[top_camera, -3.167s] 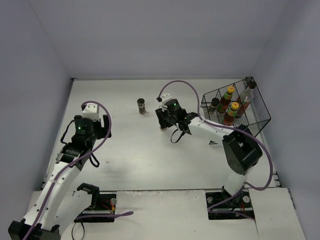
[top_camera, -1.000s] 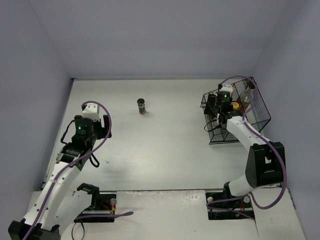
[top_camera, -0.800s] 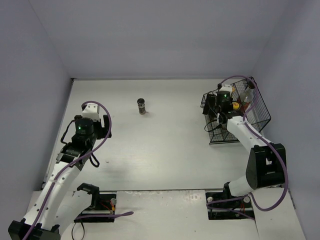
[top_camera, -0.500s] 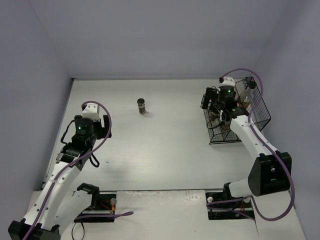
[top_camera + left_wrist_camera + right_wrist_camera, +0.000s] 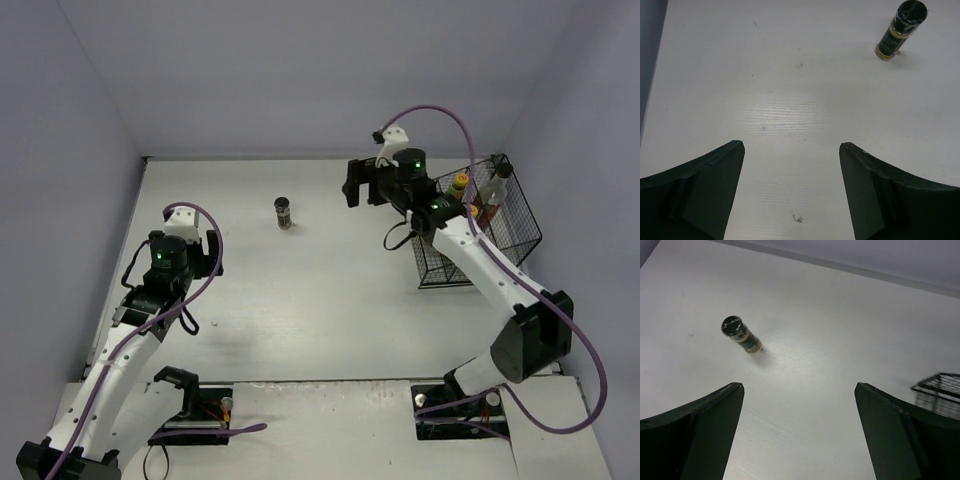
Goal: Organize the condiment bottles
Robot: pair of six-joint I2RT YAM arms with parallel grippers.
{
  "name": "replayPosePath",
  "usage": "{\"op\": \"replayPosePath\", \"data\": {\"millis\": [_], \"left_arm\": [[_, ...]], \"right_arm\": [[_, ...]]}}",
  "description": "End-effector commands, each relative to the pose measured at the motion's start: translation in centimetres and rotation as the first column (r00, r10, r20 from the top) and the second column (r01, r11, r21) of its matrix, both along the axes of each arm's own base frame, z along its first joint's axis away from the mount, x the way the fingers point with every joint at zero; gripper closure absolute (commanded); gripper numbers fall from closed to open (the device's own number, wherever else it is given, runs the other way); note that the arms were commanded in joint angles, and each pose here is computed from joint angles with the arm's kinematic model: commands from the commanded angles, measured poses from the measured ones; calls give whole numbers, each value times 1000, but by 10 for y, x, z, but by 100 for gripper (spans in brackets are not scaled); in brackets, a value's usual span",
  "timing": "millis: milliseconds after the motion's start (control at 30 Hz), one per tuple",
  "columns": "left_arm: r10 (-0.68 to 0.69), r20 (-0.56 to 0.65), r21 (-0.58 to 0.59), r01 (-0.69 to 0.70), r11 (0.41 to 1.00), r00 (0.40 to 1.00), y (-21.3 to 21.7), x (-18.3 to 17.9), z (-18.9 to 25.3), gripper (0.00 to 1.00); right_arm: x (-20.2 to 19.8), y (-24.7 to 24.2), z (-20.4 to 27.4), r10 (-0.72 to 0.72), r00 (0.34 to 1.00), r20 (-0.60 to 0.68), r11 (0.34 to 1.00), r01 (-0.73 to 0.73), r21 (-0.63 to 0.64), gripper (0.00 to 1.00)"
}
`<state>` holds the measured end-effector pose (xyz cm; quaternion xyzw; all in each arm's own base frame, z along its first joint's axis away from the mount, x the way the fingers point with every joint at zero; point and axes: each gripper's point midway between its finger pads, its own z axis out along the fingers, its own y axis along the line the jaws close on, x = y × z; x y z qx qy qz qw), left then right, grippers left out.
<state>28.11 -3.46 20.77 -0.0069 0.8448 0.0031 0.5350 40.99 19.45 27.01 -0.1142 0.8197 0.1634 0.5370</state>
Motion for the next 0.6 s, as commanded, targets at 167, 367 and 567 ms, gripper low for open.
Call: {"op": "replayPosePath", "data": {"millis": [167, 367, 567], "left_arm": [[-4, 67, -13, 5, 1000, 998, -3, 8, 17, 23], [-5, 65, -14, 6, 1000, 998, -3, 9, 17, 23], [-6, 65, -16, 7, 1000, 998, -4, 9, 17, 23]], "right_arm": [[17, 112, -15, 307, 950, 49, 951, -309, 29, 0], [32, 158, -46, 397, 918, 22, 918, -397, 14, 0], [52, 191, -77, 440, 898, 2, 898, -440, 1, 0]]}}
